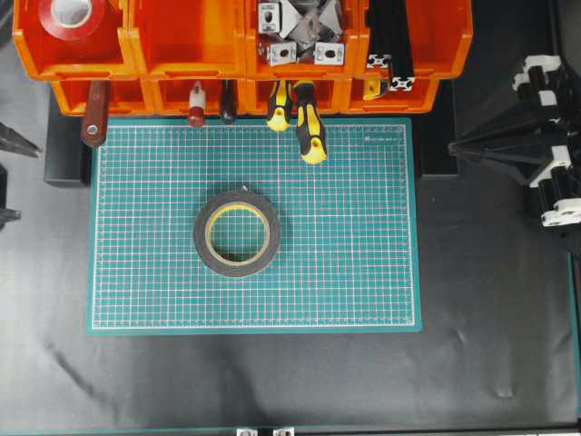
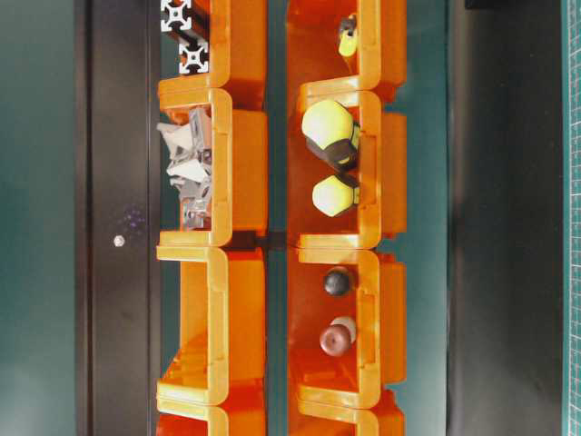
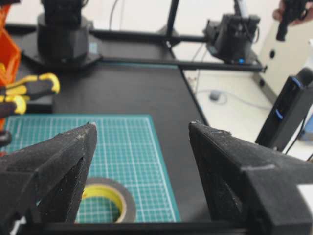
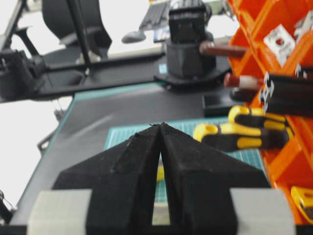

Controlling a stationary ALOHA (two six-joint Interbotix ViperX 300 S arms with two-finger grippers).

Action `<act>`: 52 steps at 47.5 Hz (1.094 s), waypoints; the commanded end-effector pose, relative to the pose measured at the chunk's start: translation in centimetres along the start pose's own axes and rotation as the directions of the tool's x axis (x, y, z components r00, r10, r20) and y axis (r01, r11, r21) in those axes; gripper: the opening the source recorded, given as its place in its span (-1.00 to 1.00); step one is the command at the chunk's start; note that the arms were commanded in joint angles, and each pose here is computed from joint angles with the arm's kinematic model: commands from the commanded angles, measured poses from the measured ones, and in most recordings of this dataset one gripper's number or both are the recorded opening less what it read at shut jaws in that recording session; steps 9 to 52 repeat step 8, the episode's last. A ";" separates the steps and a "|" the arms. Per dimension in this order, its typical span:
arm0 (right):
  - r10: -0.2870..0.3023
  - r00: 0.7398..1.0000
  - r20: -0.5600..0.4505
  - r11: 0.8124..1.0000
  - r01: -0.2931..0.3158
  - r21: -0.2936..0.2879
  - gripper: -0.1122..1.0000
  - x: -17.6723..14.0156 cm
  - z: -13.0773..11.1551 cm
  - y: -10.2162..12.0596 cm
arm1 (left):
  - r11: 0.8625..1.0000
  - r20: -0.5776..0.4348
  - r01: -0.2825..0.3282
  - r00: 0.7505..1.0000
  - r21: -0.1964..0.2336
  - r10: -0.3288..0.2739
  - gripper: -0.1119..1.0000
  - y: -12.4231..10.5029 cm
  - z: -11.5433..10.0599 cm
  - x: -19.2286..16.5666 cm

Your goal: Pick foam from container rack with left arm.

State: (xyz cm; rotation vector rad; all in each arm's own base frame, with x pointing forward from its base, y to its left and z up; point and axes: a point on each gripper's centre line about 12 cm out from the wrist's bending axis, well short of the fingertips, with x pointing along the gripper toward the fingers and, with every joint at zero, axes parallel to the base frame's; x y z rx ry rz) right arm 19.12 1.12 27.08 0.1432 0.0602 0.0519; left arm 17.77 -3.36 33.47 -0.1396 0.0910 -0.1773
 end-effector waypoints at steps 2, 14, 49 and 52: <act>-0.005 1.000 -0.021 1.000 0.005 -0.001 -0.79 0.1 -0.2 -0.1 | 1.000 -0.007 -0.004 1.000 -0.002 0.004 0.51 0.1 0.0 0.4; -0.005 1.000 -0.024 1.000 0.005 -0.003 -0.79 0.1 -0.2 -0.1 | 1.000 -0.007 -0.004 1.000 -0.005 0.004 0.51 0.1 -0.2 0.3; -0.005 1.000 -0.024 1.000 0.005 -0.003 -0.79 0.1 -0.2 -0.1 | 1.000 -0.007 -0.004 1.000 -0.005 0.004 0.51 0.1 -0.2 0.3; -0.005 1.000 -0.024 1.000 0.005 -0.003 -0.79 0.1 -0.2 -0.1 | 1.000 -0.007 -0.004 1.000 -0.005 0.004 0.51 0.1 -0.2 0.3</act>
